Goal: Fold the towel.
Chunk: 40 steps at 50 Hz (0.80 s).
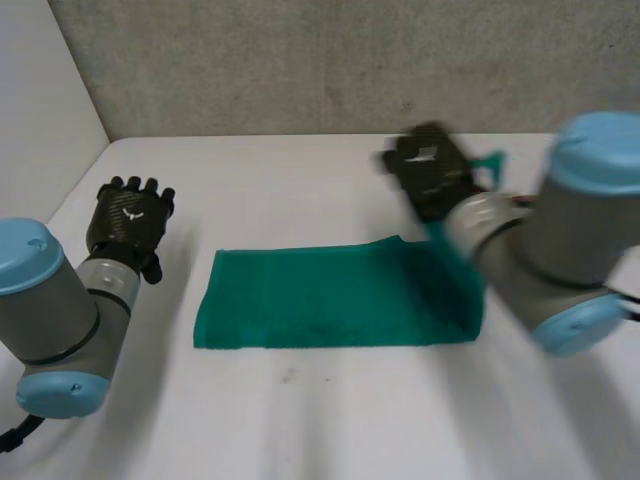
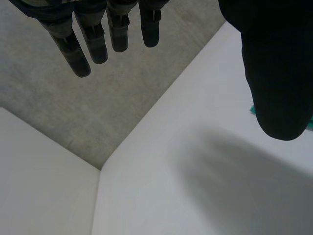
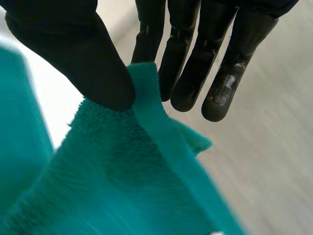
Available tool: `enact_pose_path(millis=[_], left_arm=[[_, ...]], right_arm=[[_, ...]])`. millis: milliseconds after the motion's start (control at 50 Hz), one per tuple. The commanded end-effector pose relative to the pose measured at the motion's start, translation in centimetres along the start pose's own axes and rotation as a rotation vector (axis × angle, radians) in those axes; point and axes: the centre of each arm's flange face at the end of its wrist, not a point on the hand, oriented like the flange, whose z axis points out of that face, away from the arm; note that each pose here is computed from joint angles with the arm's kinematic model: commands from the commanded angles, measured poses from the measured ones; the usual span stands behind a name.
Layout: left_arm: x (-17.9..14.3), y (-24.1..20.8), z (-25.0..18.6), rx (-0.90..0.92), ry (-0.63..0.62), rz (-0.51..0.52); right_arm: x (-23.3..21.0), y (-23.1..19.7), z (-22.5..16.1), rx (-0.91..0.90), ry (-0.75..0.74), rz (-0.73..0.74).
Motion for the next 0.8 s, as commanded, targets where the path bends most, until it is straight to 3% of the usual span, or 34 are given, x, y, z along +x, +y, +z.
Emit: enact_pose_path(millis=[20, 120, 220, 360, 460, 580, 660, 800], left_arm=[[-1.1, -0.8, -0.2, 0.022, -0.032, -0.023], [-1.2, -0.9, -0.2, 0.026, -0.032, -0.067], [-1.0, -1.1, -0.2, 0.032, -0.028, -0.101], [0.4, -3.1, -0.7, 0.093, 0.02, -0.156], [2.3, -5.4, -1.4, 0.162, 0.084, -0.209], [4.9, -6.0, -2.1, 0.166, 0.167, -0.248], [7.1, -5.4, -2.3, 0.132, 0.226, -0.23], [8.3, -3.0, -1.0, 0.003, 0.224, -0.199]], right_arm=[[-11.9, -3.2, 1.0, 0.165, -0.272, 0.027], [-17.8, -1.2, 1.2, 0.14, -0.382, 0.029], [-19.8, 0.2, 1.3, 0.098, -0.396, 0.022], [-14.9, -1.4, 1.4, -0.002, -0.169, 0.058], [-9.5, -1.1, 0.5, -0.084, -0.05, 0.206], [-6.6, 2.6, -1.9, -0.266, -0.031, 0.357], [-6.0, 5.1, -3.1, -0.377, -0.028, 0.382], [-5.8, 8.4, -4.7, -0.482, -0.011, 0.398]])
